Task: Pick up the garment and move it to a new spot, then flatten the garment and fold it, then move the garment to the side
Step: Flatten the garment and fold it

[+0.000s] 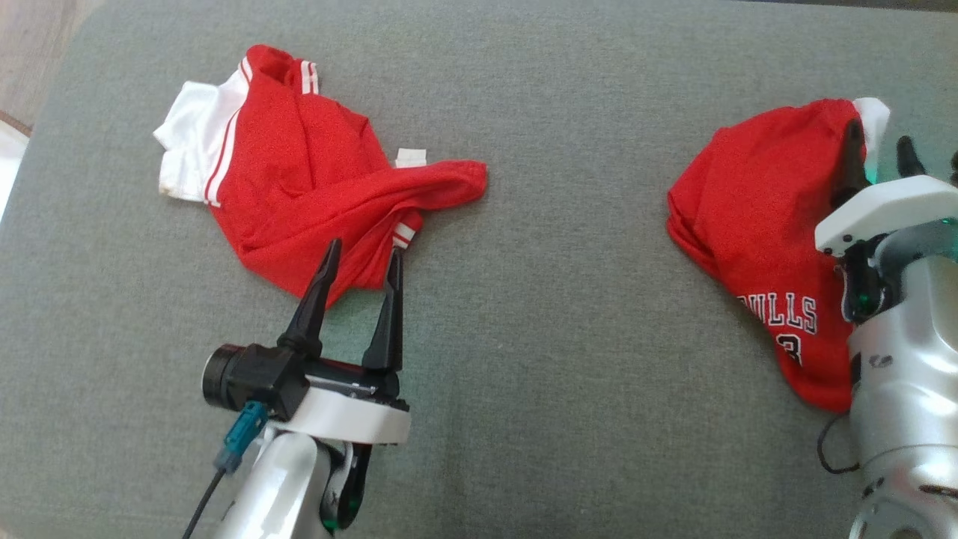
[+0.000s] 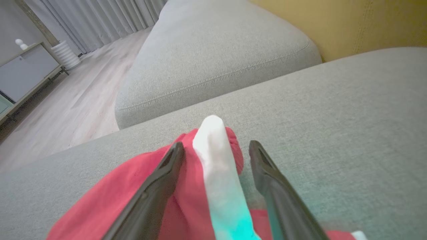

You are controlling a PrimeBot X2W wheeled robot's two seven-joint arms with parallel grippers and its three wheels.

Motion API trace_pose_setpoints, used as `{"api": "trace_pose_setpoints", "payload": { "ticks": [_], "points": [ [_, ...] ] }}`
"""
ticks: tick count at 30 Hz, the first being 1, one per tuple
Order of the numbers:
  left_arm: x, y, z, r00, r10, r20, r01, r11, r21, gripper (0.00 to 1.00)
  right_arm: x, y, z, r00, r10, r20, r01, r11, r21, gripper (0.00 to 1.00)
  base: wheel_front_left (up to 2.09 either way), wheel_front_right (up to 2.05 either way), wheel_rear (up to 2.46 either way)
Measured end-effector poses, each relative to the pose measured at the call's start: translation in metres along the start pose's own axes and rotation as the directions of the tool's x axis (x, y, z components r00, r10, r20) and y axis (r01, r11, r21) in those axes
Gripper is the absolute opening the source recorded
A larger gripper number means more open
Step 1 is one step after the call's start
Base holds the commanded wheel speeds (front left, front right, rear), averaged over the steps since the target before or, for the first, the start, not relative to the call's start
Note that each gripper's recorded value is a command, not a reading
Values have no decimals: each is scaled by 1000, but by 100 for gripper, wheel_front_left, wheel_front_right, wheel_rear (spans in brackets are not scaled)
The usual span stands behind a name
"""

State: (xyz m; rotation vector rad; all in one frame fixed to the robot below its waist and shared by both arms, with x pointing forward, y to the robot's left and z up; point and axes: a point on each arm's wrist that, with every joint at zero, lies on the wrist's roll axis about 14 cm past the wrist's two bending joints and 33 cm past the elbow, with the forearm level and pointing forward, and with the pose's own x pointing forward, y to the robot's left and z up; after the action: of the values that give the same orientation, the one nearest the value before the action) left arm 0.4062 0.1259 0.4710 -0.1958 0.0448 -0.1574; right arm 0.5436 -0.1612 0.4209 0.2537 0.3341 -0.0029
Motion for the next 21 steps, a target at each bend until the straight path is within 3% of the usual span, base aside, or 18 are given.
{"api": "trace_pose_setpoints", "payload": {
  "ticks": [4,5,6,16,21],
  "points": [
    [-1,2,-2,1000,8,-8,-8,1000,0,100,7,3,-15,998,8,-66,-8,1000,-1,100,0,0,0],
    [-1,3,-3,1000,9,-8,-9,1000,0,100,8,3,-17,997,11,-76,-11,1000,-3,33,0,0,0],
    [-1,3,-3,1000,10,-9,-10,1000,0,100,9,5,-18,997,14,-80,-14,1000,-2,0,0,0,0],
    [4,-4,10,1000,-8,29,8,1000,0,100,5,34,27,990,108,87,-106,994,-23,0,0,0,0],
    [1,-9,24,997,-16,69,16,1000,-7,100,-15,81,64,942,265,204,-240,961,-140,0,0,0,0]
  ]
}}
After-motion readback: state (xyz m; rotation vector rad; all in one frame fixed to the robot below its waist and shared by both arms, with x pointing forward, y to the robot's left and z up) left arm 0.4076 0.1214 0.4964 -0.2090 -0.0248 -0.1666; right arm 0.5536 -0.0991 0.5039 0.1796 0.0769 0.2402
